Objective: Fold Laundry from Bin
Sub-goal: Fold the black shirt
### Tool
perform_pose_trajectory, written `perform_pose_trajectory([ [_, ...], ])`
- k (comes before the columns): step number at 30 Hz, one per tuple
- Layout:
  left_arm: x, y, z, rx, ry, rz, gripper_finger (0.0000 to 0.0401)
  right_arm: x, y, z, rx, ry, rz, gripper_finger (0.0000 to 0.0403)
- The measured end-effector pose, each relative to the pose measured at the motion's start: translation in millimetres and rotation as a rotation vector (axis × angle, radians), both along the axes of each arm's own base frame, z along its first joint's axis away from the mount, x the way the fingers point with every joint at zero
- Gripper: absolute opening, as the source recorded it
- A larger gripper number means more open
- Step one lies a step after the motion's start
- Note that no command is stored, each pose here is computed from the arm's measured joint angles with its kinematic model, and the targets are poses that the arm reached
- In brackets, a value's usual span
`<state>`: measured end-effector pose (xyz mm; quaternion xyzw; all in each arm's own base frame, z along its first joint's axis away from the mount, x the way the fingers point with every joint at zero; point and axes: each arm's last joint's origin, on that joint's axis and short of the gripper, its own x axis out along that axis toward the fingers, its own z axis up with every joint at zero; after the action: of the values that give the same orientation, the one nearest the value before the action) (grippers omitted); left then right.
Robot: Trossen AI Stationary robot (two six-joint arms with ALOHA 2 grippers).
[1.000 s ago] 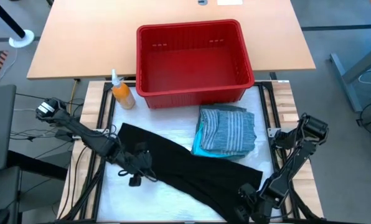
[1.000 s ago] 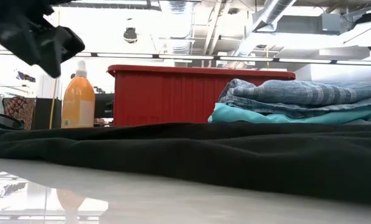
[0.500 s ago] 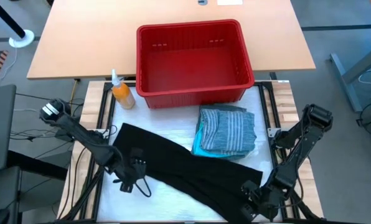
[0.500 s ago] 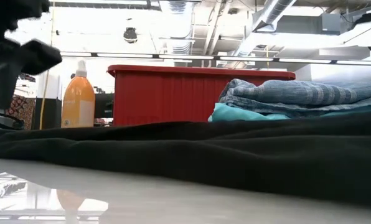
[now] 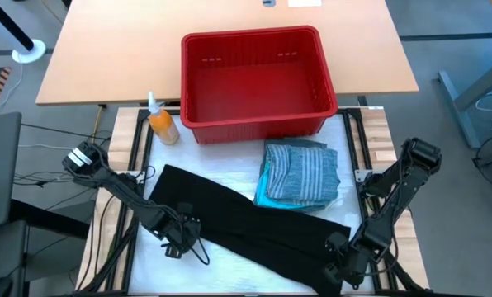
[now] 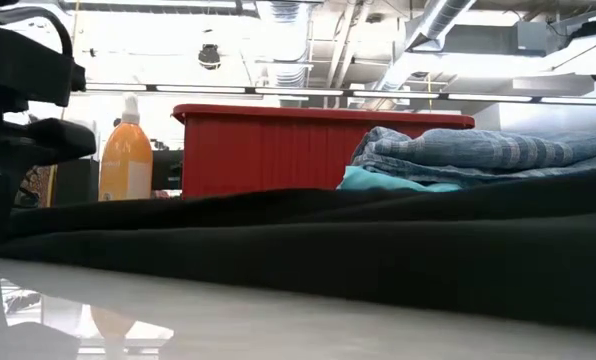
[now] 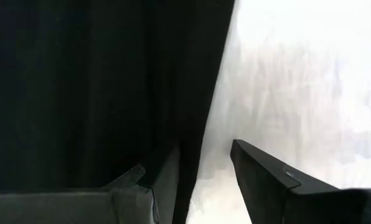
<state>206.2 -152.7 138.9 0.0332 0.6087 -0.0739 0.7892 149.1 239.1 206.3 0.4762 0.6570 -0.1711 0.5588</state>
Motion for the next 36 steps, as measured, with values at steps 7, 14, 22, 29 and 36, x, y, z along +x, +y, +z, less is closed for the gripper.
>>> perform_pose_trajectory([
  [7, -4.1, 7.8, 7.0, -0.029, 0.049, 0.053, 0.0142, 5.3, -9.0, -2.0, -0.051, -0.002, 0.028, 0.0071],
  [14, -8.8, 10.2, 6.8, -0.026, 0.110, 0.057, 0.0142, 15.0, -1.0, 3.7, 0.095, -0.055, 0.069, 0.0151],
  [22, -5.2, 8.2, 8.0, -0.048, 0.067, 0.083, 0.0142, 2.7, 36.1, -5.3, 0.165, -0.159, -0.073, 0.0209],
  [29, -4.6, 7.2, 8.2, -0.067, 0.067, 0.079, 0.0142, 1.9, 63.5, -27.2, 0.207, -0.253, -0.157, 0.0216],
  [36, -4.7, 6.8, 8.2, -0.083, 0.077, 0.102, 0.0142, 10.4, 76.2, -54.7, 0.197, -0.303, -0.181, 0.0216],
])
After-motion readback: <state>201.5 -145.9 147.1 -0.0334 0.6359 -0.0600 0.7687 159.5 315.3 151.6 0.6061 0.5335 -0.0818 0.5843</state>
